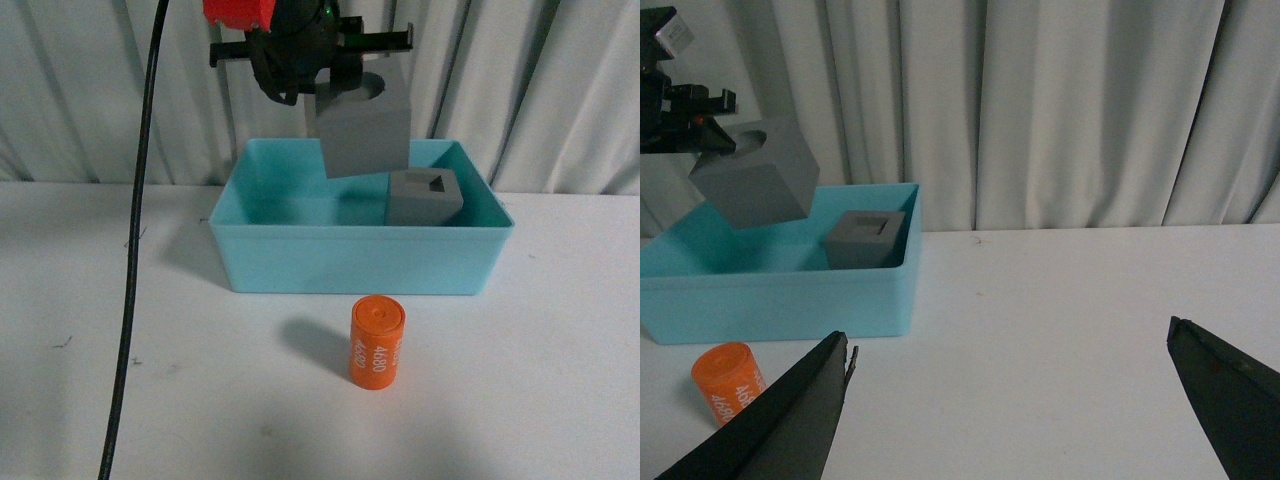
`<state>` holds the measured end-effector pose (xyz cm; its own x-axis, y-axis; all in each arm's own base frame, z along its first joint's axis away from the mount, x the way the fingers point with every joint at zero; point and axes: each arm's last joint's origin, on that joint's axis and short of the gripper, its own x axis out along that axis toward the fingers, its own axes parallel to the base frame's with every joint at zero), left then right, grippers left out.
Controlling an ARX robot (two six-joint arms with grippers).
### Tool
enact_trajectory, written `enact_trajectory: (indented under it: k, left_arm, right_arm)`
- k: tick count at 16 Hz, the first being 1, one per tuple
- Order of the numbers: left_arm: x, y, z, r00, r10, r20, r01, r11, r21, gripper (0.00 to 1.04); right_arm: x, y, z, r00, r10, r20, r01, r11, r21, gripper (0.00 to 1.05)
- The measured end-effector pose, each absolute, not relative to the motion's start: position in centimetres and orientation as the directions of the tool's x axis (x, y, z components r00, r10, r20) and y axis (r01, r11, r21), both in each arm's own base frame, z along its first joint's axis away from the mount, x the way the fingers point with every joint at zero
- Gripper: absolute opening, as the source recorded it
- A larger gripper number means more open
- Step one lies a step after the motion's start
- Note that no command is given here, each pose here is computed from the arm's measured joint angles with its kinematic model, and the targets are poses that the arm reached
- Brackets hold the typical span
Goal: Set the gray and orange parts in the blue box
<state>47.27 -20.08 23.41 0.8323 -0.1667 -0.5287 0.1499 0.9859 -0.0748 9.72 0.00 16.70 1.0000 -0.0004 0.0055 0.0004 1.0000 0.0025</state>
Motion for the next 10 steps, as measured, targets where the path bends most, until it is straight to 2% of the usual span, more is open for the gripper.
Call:
enact_trajectory:
  k: [10]
  left_arm:
    - [50.3,-16.8,17.8,0.838,-0.086,-0.539,0.143,0.988,0.063,0.21]
  right_arm:
    - [9.7,0.0,16.7,1.000,0.000,0.006,0.000,1.000,0.002,0.98]
